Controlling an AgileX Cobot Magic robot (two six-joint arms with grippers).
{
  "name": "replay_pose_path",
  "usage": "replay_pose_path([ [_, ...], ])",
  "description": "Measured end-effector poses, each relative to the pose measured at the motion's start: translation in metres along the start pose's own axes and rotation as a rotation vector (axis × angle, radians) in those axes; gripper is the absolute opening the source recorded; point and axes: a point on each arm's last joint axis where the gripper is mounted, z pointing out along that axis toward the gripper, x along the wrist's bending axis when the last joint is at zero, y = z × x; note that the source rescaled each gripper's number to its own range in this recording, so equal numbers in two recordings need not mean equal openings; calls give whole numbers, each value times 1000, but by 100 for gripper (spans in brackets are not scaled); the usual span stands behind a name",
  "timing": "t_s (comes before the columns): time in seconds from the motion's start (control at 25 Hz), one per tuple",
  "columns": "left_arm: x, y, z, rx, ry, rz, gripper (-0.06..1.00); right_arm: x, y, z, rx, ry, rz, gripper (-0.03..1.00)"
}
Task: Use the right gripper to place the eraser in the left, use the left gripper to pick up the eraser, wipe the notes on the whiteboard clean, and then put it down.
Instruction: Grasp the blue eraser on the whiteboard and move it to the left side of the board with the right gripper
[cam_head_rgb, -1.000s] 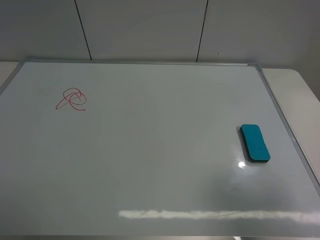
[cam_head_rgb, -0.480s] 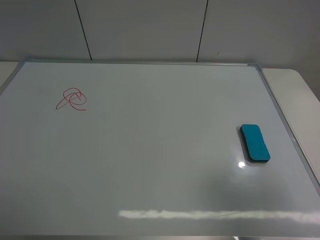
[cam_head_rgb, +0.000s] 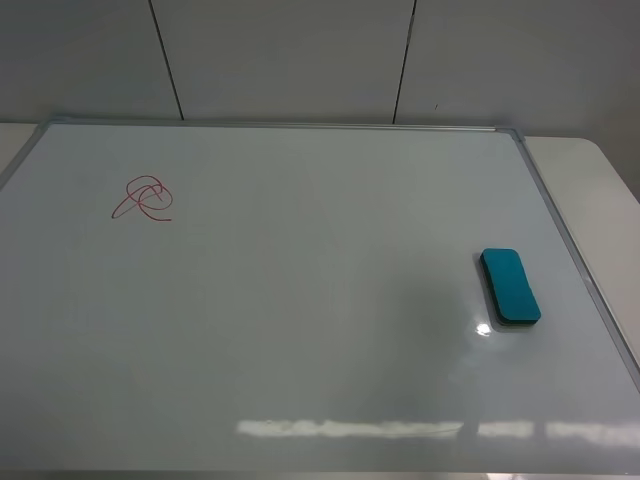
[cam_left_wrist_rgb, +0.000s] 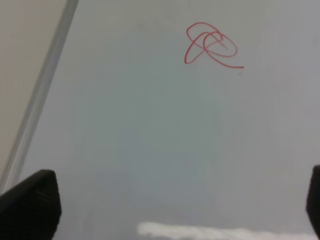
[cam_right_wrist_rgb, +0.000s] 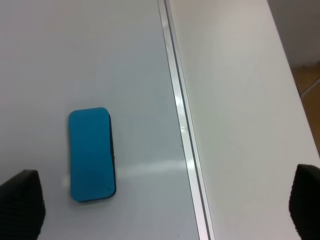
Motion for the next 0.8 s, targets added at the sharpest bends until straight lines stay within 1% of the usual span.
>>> replay_pose_path([
  [0.04,0,0,0,0,0,0,100,1,4,9,27,-1,-2,93],
  [0.12,0,0,0,0,0,0,100,3,9,28,96,-1,10,77],
  [0.16,0,0,0,0,0,0,100,4,10,36,127,-1,33,62],
  [0.24,0,0,0,0,0,0,100,8,13,54,191,0,73,27],
  [0.32,0,0,0,0,0,0,100,12,14,70,244,1,96,11],
  [0.36,0,0,0,0,0,0,100,15,14,78,271,2,102,6],
  [0.48,0,0,0,0,0,0,100,21,12,105,357,-1,95,2],
  [0.68,0,0,0,0,0,0,100,28,2,153,500,-5,104,0],
  [0.8,0,0,0,0,0,0,100,35,-5,177,544,3,94,0],
])
